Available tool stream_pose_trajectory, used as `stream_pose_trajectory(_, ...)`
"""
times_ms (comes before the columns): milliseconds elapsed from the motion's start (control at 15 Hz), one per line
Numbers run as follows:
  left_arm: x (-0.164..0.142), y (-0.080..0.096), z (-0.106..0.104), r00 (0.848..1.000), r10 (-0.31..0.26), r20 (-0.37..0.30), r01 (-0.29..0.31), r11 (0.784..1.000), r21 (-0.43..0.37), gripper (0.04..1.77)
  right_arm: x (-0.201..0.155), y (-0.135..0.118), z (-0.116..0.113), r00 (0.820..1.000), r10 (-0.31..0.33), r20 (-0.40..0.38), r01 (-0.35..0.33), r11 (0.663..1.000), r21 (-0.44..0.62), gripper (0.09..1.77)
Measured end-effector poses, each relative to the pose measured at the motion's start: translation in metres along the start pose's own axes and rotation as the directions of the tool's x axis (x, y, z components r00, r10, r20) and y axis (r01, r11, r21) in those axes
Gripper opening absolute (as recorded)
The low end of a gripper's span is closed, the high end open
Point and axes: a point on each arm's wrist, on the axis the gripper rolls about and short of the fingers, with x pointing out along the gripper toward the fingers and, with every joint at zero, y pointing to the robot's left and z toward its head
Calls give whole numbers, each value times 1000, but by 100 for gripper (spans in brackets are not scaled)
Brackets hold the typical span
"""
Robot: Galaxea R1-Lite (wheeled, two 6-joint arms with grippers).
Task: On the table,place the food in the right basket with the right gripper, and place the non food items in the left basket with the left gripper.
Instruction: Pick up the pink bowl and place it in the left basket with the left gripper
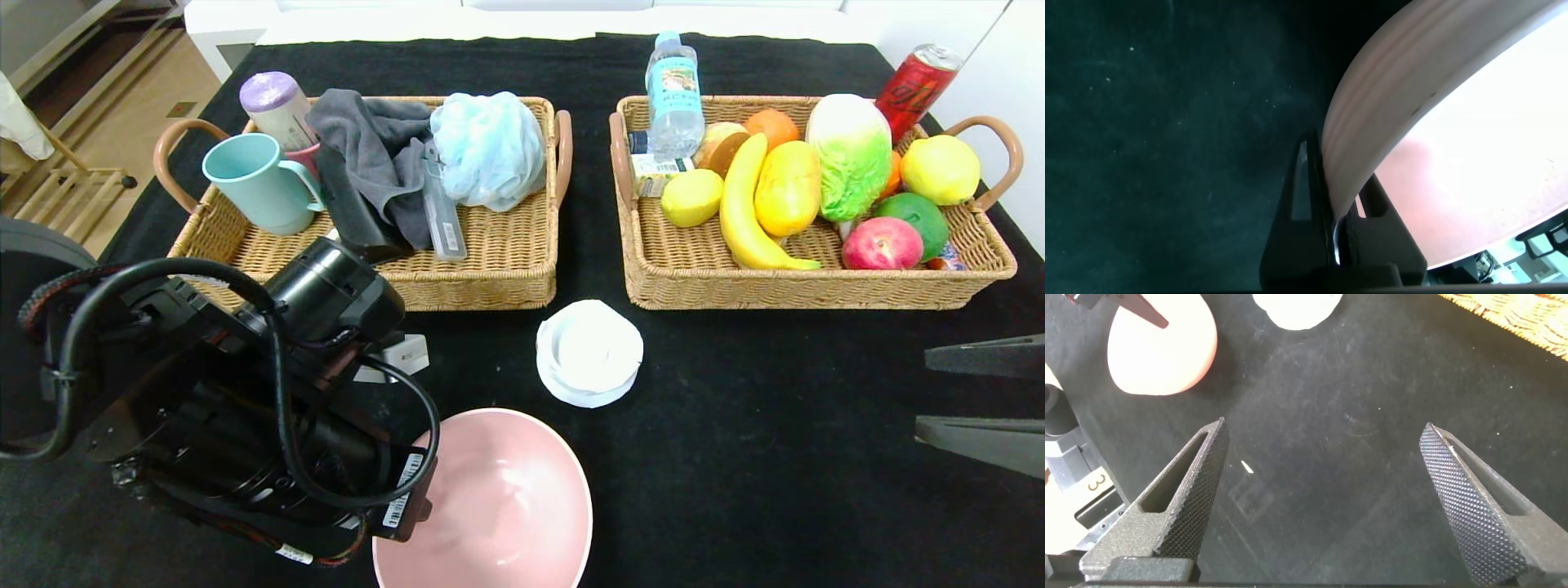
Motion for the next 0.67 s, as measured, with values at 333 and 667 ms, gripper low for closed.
stream_pose_trajectory(333,-3,-1,0,1000,-5,13,5,1000,5,16,0,0,0,1000,0,1,0,1000,-1,171)
stream_pose_trajectory(667,-25,0,4,995,-16,99,16,1000,-1,16,0,0,0,1000,0,1,0,1000,-1,171)
